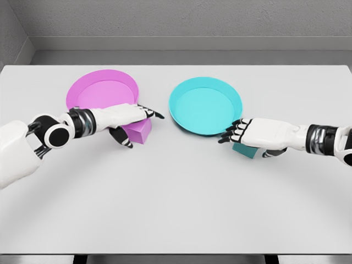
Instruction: Place the blocks in the corresponding plates according to their colors
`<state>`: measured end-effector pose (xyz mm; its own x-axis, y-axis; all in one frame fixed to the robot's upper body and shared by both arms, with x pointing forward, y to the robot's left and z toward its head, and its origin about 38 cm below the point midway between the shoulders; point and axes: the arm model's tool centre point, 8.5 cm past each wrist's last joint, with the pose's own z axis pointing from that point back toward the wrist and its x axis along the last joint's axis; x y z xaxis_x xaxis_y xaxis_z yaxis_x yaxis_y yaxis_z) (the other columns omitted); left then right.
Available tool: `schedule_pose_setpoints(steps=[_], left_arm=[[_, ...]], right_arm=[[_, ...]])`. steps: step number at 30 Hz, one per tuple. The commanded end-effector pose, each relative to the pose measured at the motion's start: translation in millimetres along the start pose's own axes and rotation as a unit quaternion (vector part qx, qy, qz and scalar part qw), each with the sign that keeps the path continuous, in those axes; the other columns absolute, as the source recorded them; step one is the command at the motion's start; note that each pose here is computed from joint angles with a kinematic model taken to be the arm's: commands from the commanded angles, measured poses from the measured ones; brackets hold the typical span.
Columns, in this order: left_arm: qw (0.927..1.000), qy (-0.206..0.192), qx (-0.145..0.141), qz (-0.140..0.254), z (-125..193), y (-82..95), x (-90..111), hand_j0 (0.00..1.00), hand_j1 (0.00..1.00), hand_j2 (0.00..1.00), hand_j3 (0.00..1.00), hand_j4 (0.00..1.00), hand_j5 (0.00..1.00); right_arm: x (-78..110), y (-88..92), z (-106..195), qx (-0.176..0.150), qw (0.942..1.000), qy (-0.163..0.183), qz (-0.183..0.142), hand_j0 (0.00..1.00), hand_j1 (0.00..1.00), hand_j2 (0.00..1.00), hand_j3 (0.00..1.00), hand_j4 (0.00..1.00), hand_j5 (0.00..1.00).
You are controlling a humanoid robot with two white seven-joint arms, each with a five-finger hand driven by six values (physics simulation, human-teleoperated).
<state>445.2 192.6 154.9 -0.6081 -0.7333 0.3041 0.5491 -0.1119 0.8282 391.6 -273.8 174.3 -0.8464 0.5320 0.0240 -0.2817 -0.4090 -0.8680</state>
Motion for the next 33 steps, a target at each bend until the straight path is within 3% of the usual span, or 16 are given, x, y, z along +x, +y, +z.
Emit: schedule_pose_setpoints(steps=[1, 3, 12, 14, 18, 25, 30, 33], left_arm=[[1.0, -0.001, -0.003, 0.0, -0.2, -2.0, -0.3, 0.86, 0.86, 0.86, 0.86, 0.86, 0.86], [1.0, -0.001, -0.003, 0.0, -0.2, -2.0, -0.3, 0.83, 0.83, 0.83, 0.83, 0.83, 0.83], [0.9999, 0.007, -0.005, -0.012, 0.4, -3.0, -4.2, 0.63, 0.63, 0.63, 0.63, 0.63, 0.63], [0.9999, 0.004, -0.006, -0.014, 0.4, -3.1, -3.5, 0.6, 0.6, 0.6, 0.6, 0.6, 0.6], [0.9988, -0.031, 0.0, -0.039, 5.5, 6.2, 2.7, 0.51, 0.51, 0.51, 0.51, 0.51, 0.51], [0.9946, -0.079, 0.01, -0.066, 20.3, 20.9, 6.1, 0.4, 0.4, 0.4, 0.4, 0.4, 0.4], [0.9957, -0.049, 0.027, -0.073, 37.3, 40.4, -13.1, 0.4, 0.4, 0.4, 0.4, 0.4, 0.4], [0.9972, -0.002, 0.035, -0.065, 45.0, 58.2, -45.3, 0.4, 0.4, 0.4, 0.4, 0.4, 0.4]], right_arm=[[-1.6, -2.3, 1.1, -0.002, 1.0, 0.003, 0.002, 0.88, 0.88, 0.88, 0.88, 0.88, 0.88], [-2.7, -5.1, 1.5, -0.005, 1.0, 0.004, 0.002, 0.78, 0.78, 0.78, 0.78, 0.78, 0.78], [-2.1, -4.5, 1.1, -0.005, 1.0, 0.002, 0.0, 0.72, 0.72, 0.72, 0.72, 0.72, 0.72], [-1.5, -5.5, -0.2, -0.007, 1.0, 0.001, 0.0, 0.65, 0.65, 0.65, 0.65, 0.65, 0.65], [-3.6, -4.9, 0.5, -0.008, 1.0, 0.003, -0.003, 0.65, 0.65, 0.65, 0.65, 0.65, 0.65], [-12.1, -14.4, 8.4, -0.044, 0.9985, 0.005, -0.032, 0.62, 0.62, 0.62, 0.62, 0.62, 0.62], [-21.1, -24.6, 18.8, -0.071, 0.9963, 0.01, -0.048, 0.62, 0.62, 0.62, 0.62, 0.62, 0.62], [-24.1, -26.1, 21.1, -0.074, 0.9959, 0.014, -0.049, 0.62, 0.62, 0.62, 0.62, 0.62, 0.62]])
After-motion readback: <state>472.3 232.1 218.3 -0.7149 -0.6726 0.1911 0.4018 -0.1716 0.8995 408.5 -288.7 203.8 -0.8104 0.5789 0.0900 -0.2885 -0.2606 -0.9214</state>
